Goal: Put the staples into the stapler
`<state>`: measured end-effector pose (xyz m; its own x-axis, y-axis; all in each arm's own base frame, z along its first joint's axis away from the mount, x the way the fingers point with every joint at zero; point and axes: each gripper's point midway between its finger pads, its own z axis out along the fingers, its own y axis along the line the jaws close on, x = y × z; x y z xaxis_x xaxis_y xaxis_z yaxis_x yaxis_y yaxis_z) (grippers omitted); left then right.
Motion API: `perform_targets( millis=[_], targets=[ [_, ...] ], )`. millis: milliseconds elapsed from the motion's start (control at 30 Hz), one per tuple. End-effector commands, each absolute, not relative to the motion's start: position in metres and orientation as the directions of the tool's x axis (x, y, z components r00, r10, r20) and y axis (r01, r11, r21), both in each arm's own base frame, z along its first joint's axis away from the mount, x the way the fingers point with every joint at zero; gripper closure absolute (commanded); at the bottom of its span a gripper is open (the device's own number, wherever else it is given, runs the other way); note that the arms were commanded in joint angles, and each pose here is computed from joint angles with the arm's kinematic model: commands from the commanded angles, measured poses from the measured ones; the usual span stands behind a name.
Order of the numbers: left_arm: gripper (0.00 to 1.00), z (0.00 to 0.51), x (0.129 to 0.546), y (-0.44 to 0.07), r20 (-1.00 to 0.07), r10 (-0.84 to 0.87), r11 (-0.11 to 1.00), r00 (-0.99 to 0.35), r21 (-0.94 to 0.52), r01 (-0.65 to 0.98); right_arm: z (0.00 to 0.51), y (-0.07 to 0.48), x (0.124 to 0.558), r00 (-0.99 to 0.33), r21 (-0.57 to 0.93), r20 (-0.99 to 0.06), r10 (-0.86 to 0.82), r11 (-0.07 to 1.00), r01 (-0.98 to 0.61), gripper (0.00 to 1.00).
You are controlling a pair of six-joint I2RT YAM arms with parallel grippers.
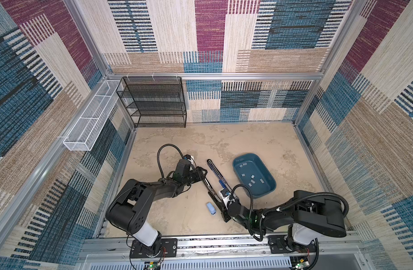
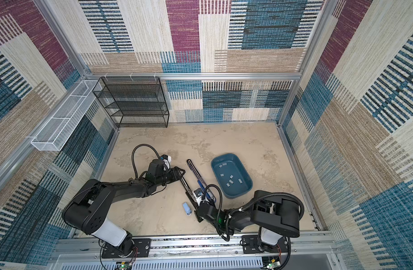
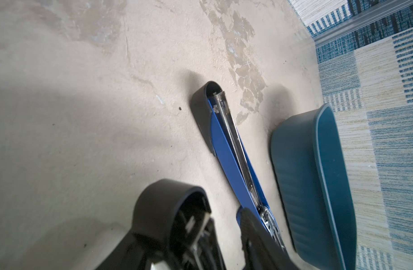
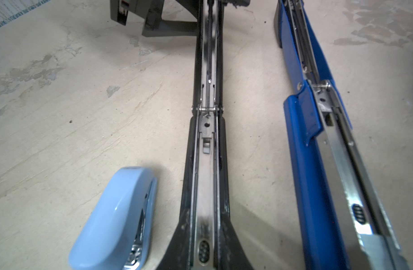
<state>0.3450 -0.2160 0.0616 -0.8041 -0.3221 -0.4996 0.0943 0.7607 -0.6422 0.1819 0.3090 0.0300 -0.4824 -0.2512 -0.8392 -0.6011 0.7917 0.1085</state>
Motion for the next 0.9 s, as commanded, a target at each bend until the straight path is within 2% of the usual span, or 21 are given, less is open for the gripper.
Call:
perform_targets(
  millis=[0,433,600,867],
  targets=[
    [0.4,0.083,0.352,-0.223,-0.58,-0.291,0.749,-0.761,-0.633,0.196,0.033,0.312,0.181,-0.461,0.11,-0.853,-0.245,0.778,-0.619,0.99],
    [0.46,0.116,0.339,-0.239,-0.704,-0.222,0.708,-0.675,-0.592,0.384,0.04,0.303,0.179,-0.42,0.124,-0.884,-0.204,0.765,-0.632,0.95],
    [0.45,0.119,0.329,-0.248,-0.765,-0.154,0.729,-0.626,-0.515,0.45,0.047,0.301,0.178,-0.395,0.135,-0.902,-0.175,0.754,-0.643,0.88],
    [0.46,0.12,0.322,-0.253,-0.825,-0.105,0.76,-0.556,-0.427,0.49,0.058,0.293,0.175,-0.368,0.157,-0.921,-0.126,0.745,-0.649,0.69]
  ],
)
